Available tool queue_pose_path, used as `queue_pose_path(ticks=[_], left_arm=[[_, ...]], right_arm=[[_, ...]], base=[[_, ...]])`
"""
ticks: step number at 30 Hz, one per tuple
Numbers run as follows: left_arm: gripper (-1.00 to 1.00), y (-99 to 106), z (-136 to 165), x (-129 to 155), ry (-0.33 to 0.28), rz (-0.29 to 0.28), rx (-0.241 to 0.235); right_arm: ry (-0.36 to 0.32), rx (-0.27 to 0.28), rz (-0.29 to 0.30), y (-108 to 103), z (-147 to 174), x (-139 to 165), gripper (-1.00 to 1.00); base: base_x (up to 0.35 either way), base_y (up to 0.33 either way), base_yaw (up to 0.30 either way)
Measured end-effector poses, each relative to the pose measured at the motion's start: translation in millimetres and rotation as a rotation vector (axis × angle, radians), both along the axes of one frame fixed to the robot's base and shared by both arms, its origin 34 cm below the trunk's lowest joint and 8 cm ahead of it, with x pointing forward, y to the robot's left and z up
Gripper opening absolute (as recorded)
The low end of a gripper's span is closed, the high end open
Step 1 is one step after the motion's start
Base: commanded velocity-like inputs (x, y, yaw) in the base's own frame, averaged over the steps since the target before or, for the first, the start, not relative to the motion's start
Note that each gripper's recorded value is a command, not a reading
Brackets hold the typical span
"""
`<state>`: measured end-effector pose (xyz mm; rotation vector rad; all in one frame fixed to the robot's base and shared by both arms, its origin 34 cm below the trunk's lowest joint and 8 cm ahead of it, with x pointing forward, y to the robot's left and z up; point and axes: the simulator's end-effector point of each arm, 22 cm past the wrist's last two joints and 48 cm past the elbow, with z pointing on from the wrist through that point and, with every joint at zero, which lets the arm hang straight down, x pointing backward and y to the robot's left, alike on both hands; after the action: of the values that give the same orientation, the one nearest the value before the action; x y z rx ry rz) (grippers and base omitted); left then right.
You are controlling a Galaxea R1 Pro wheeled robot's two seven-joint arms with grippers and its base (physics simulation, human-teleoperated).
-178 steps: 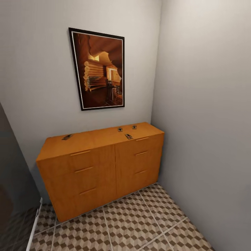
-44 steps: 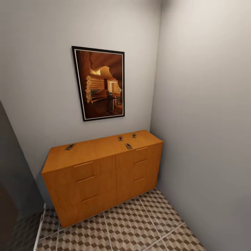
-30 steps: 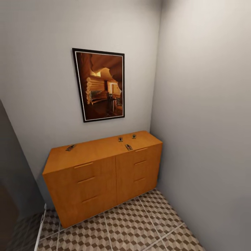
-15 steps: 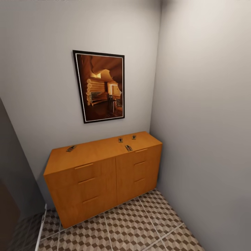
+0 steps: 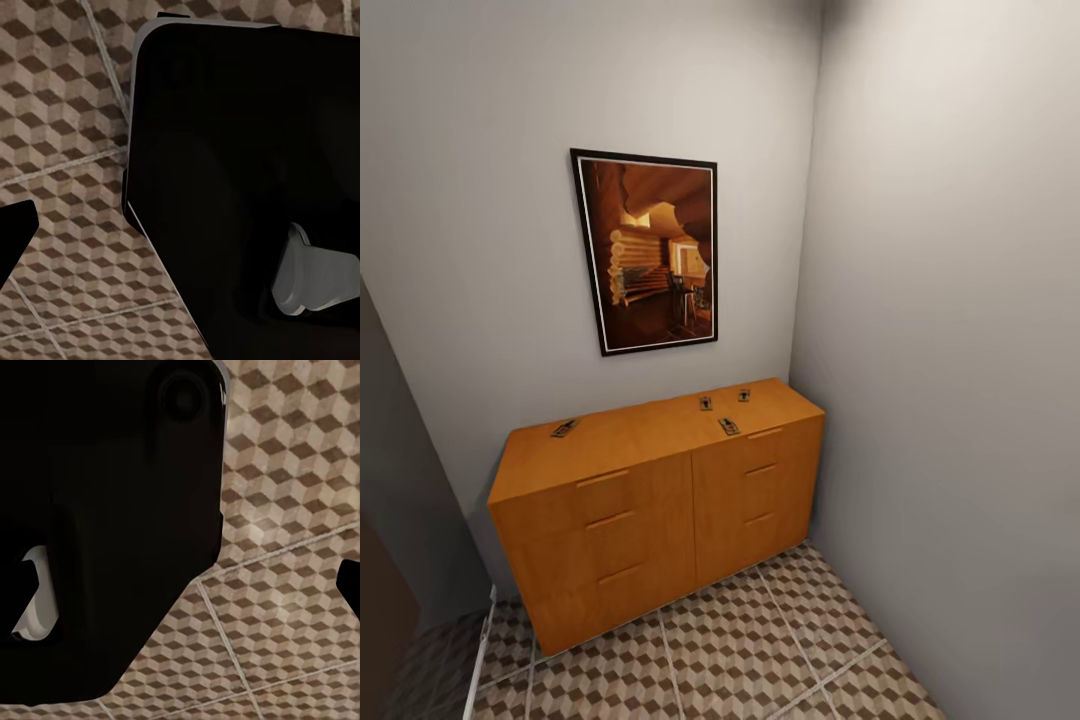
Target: Take the four mousetraps from the cabinet in the bathroom and place them on the bathroom floor. Make sure all four end up on the same floor surface, and ensure that at least two of them are either under or directly next to the same bathroom sink.
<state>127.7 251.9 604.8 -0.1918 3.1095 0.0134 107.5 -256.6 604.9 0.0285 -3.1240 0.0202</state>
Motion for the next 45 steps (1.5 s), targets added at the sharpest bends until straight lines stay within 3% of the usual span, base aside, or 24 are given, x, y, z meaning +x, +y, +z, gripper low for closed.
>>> queue_pose_path(ticks=[26, 45], left_arm=[[1.0, 1.2, 0.1, 1.7, -0.006, 0.004, 0.002], [1.0, 1.2, 0.1, 1.8, -0.007, 0.003, 0.001]], right_arm=[[0.0, 0.0, 0.0, -0.1, 0.0, 0.0, 1.0], [-0.013, 0.0, 0.0, -0.1, 0.0, 3.0, 1.0]], base=[[0.0, 0.0, 0.003], [0.0, 0.0, 0.181]])
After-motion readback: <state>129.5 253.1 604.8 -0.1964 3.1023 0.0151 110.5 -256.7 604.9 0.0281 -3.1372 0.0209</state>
